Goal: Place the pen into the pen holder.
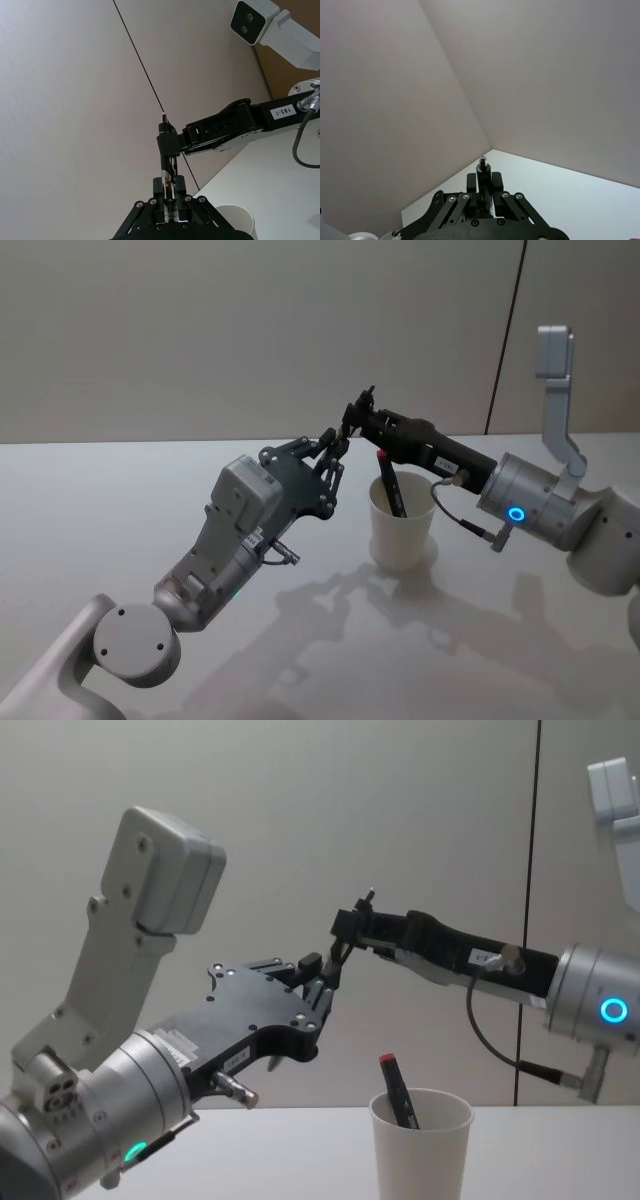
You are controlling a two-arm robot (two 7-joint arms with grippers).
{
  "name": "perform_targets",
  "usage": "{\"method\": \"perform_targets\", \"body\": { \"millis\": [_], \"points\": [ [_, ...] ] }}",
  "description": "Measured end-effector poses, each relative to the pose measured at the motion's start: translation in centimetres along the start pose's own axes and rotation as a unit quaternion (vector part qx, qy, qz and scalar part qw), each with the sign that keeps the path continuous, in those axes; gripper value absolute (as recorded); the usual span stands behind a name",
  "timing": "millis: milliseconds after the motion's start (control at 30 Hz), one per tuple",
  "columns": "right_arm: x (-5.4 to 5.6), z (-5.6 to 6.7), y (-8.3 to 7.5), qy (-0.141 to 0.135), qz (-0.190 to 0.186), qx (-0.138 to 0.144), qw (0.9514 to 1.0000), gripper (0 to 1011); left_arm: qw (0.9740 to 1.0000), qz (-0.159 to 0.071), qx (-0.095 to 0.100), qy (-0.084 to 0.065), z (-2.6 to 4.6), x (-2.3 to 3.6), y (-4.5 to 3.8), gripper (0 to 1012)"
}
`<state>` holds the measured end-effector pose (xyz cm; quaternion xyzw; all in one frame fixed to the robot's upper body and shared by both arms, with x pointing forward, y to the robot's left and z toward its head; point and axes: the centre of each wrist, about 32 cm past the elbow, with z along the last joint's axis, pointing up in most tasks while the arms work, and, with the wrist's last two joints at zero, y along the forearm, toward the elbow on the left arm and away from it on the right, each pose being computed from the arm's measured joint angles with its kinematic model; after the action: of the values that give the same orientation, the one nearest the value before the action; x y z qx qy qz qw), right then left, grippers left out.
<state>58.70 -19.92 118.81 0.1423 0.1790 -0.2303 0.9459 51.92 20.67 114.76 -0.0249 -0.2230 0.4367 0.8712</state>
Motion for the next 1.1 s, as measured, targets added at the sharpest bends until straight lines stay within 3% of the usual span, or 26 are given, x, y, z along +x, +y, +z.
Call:
{"method": "perform_targets", "body": {
  "millis": [100, 667, 767, 1000, 1033, 1100],
  "points": [
    [0.03, 0.01, 0.04, 0.000, 0.000, 0.002, 1.0000, 132, 1.0000, 0.000, 0.000, 0.000, 0.01, 0.00, 0.00, 142],
    [0.12, 0.15, 0.17, 0.001, 0.004, 0.011, 0.9999, 130, 1.0000, 0.001, -0.001, 0.000, 0.02, 0.00, -0.01, 142],
    [0.14, 0.28, 0.23, 0.001, 0.005, 0.014, 0.9999, 130, 1.0000, 0.000, 0.001, 0.000, -0.02, -0.01, 0.02, 192],
    [0.24, 0.31, 0.27, 0.001, 0.004, 0.016, 0.9999, 130, 1.0000, 0.000, 0.001, 0.000, -0.02, -0.02, 0.01, 397],
    [0.27, 0.31, 0.28, 0.001, 0.004, 0.016, 0.9999, 130, 1.0000, 0.000, 0.001, 0.000, -0.02, -0.02, 0.01, 482],
    [0.31, 0.33, 0.29, 0.001, 0.004, 0.017, 0.9999, 130, 1.0000, 0.000, 0.001, 0.000, -0.01, -0.01, 0.01, 512]
  ]
}}
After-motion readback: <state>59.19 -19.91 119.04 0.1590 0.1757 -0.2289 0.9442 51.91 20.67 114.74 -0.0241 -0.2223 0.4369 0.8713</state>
